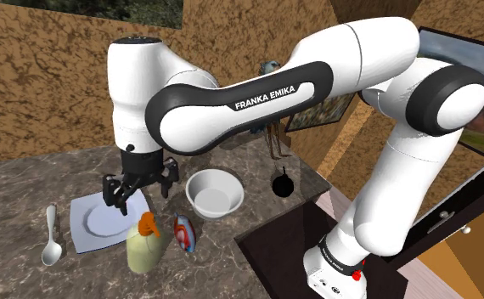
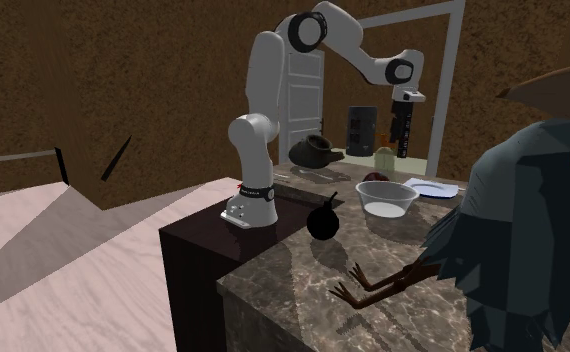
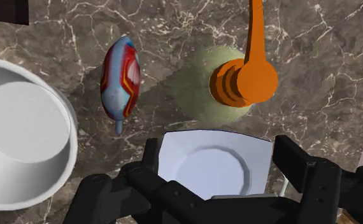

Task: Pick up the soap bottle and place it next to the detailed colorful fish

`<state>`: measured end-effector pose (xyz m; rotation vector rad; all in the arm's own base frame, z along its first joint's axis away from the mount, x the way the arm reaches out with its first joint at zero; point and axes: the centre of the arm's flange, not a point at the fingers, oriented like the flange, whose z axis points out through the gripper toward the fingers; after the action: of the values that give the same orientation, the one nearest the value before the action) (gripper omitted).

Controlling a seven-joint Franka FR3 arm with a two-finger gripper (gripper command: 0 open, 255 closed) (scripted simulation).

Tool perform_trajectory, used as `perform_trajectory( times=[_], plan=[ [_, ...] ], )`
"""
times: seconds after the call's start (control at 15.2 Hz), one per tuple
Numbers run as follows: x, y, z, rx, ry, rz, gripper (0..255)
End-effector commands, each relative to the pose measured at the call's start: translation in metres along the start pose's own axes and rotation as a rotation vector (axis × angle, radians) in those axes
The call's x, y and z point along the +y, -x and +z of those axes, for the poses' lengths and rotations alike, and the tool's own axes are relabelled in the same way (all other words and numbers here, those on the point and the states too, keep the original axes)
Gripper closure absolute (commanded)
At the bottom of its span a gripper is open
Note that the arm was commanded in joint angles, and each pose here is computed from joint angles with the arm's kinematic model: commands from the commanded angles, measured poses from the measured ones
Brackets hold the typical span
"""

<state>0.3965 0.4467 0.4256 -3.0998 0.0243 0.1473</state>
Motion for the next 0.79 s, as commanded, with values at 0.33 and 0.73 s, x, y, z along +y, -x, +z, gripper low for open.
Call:
perform_trajectory(
  times=[0.33, 0.73],
  plan=[
    [0.000, 0.000, -0.050, 0.000, 0.000, 0.000, 0],
    [0.000, 0.000, -0.050, 0.000, 0.000, 0.000, 0]
  ],
)
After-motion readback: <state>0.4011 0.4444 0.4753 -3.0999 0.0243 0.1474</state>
